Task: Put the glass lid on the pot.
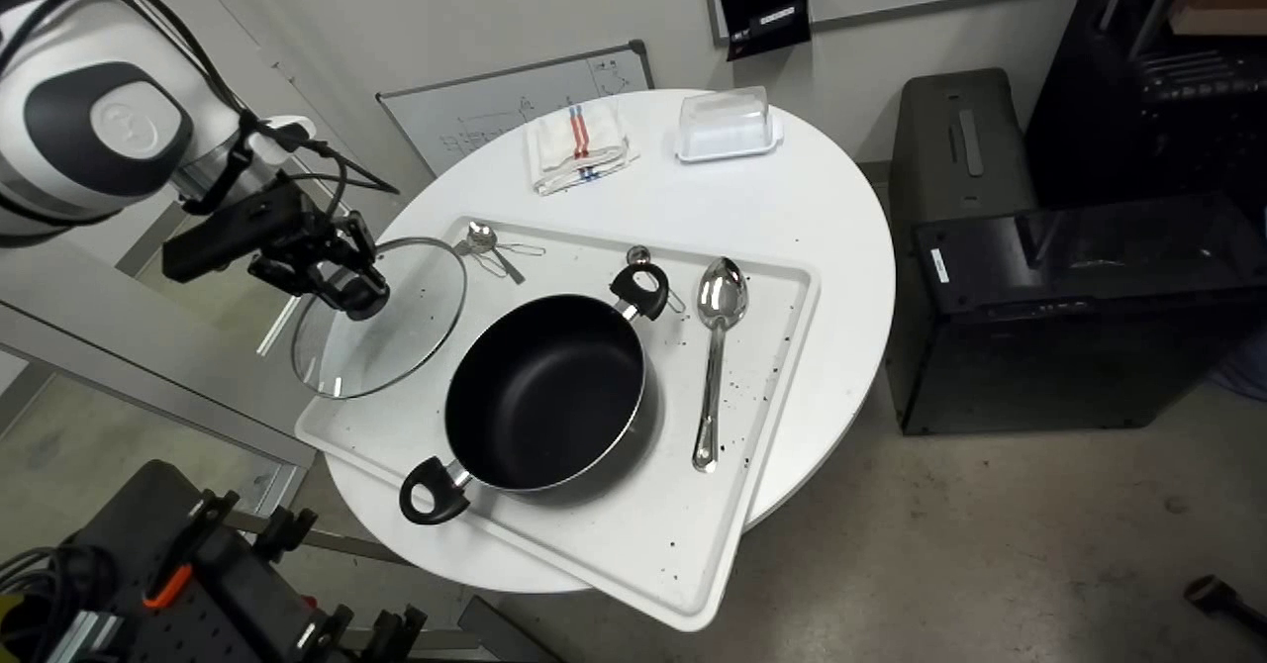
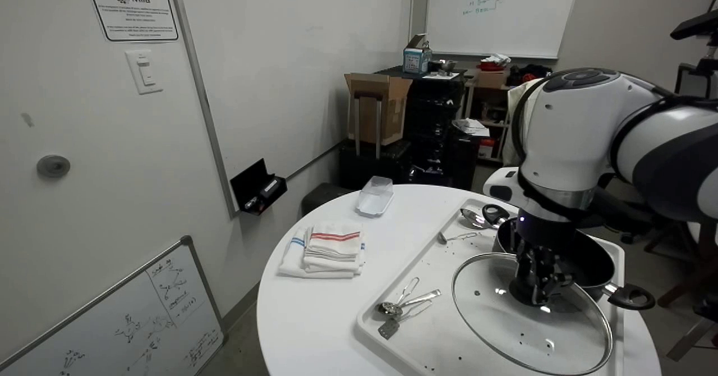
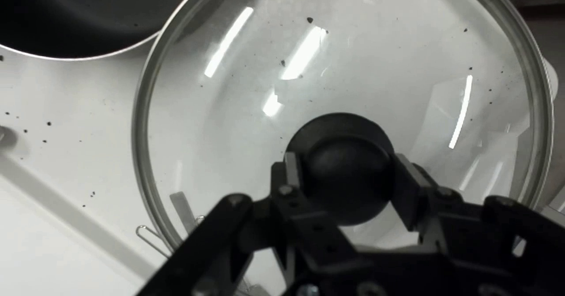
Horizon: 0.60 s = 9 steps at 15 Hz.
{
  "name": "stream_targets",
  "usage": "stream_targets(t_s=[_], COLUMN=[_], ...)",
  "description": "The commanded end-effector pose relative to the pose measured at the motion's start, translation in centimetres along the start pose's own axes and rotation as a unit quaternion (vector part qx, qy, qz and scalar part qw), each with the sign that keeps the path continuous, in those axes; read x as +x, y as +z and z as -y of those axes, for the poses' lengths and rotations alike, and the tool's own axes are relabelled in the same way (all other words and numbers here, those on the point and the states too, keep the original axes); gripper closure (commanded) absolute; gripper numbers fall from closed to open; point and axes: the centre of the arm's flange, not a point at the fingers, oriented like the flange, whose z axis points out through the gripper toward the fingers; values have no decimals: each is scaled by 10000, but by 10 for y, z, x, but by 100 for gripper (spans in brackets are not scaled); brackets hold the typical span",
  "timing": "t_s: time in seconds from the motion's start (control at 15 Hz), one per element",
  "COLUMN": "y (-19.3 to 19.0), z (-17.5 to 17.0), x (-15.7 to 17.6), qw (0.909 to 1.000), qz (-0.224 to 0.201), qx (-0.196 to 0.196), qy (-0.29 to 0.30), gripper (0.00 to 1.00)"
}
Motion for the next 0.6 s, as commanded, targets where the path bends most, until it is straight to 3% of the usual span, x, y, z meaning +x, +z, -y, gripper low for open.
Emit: stream_targets(t_s=[0.0,0.53], y=[-34,-42], z=[0,-35], x=[-22,-75], qw=[10000,9988], qz=[57,84], qx=[-75,-143], qy=[3,458], gripper=[75,75])
